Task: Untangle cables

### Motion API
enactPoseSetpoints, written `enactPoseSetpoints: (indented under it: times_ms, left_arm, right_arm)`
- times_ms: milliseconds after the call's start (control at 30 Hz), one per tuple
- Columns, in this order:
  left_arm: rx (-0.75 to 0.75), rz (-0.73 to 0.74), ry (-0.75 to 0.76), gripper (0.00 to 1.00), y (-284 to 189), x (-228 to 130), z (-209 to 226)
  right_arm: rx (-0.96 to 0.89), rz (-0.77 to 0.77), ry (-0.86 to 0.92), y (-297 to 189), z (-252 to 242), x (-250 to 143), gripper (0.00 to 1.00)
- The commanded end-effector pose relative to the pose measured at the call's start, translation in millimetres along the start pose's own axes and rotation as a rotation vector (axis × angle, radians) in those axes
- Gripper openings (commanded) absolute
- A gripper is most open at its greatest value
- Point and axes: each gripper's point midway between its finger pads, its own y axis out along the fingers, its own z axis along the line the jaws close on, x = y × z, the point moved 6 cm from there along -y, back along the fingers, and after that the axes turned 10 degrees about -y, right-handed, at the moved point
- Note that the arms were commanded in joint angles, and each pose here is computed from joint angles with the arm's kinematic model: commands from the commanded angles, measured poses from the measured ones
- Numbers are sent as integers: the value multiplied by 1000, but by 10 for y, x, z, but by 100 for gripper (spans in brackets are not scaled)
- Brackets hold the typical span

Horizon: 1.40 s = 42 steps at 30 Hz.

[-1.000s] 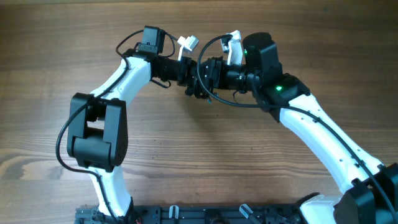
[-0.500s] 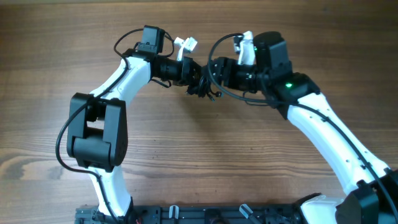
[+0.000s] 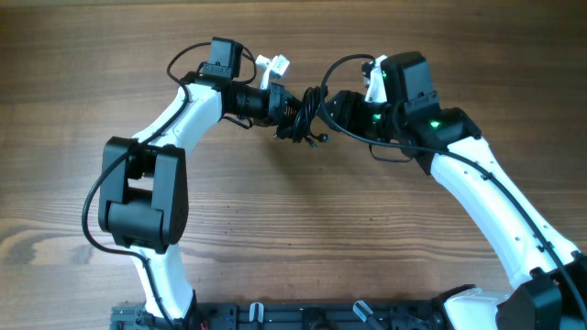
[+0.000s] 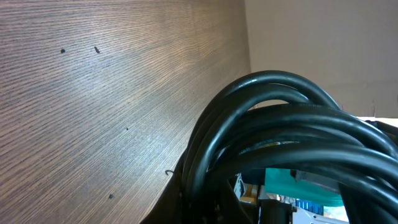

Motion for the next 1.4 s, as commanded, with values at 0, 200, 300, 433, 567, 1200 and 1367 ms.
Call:
enactPoseSetpoints:
  times_ms: [0, 200, 300, 433, 567, 1200, 1367]
  left_arm:
    - [-25, -19, 35, 4, -88, 35, -185]
    - [-25, -18, 36, 4, -86, 34, -187]
    - [-25, -18, 35, 4, -86, 34, -187]
    - [-25, -18, 35, 4, -86, 34, -187]
    - [-24, -18, 36, 4, -86, 34, -187]
    - [-25, -18, 35, 4, -86, 34, -187]
    - [-25, -18, 34, 4, -84, 33, -188]
  right_arm:
    - [-14, -26, 14, 1, 6, 61, 60]
    - [46, -43, -43, 19, 137, 91, 61]
    - [46, -37, -53, 50, 167, 67, 61]
    - [33, -20, -47, 99, 135, 41, 61]
    - [20, -28, -33, 93, 100, 64, 61]
    - [-12, -36, -26, 152, -2, 103, 61]
    - [34, -11, -57, 311, 112, 49, 61]
